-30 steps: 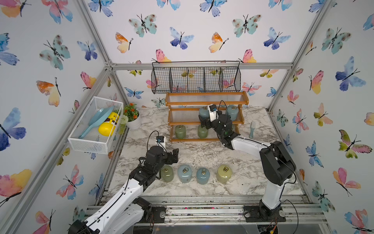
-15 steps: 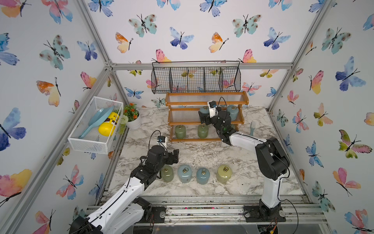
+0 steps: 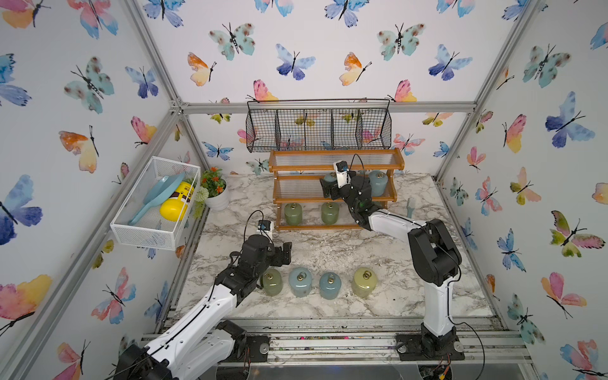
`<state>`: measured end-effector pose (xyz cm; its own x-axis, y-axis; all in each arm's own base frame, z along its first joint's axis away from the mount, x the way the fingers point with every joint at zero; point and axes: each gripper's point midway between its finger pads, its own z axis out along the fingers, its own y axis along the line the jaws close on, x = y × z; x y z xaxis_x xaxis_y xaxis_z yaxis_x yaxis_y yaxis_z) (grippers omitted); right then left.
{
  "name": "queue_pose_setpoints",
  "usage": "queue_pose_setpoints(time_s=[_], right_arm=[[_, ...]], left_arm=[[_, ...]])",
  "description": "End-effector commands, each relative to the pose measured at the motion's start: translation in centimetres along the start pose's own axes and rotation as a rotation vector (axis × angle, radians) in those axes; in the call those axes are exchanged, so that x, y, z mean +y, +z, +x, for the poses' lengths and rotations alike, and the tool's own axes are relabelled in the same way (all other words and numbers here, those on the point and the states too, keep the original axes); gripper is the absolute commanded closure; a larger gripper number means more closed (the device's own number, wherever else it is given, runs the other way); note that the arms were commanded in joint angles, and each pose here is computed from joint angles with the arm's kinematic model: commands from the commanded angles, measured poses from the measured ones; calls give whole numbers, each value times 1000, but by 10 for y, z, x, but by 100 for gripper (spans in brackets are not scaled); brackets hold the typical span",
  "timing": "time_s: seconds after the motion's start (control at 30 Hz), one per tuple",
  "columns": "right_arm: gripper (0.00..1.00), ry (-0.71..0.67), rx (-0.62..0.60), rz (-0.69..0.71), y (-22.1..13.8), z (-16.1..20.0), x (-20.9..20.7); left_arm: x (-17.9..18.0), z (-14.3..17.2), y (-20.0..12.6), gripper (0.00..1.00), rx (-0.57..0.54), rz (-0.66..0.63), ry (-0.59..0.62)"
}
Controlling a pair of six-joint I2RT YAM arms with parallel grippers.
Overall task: Remove the tea canisters from the shelf
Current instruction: Pick up the tea canister from the shelf.
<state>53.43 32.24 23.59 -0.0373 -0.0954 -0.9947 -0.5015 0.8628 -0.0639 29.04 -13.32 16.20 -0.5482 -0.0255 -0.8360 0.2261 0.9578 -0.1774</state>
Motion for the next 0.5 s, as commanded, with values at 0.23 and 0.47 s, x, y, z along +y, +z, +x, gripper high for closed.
queue_pose_setpoints(time_s=[0.23,0.47], right_arm=[[11,-7,-8,-10,2,-3,-8],[19,-7,-22,-41,-6,-13,-4]], left_arm=[[1,-13,-3,2,-39,-13,11],[2,-12,-5,2,-42,-13,7]])
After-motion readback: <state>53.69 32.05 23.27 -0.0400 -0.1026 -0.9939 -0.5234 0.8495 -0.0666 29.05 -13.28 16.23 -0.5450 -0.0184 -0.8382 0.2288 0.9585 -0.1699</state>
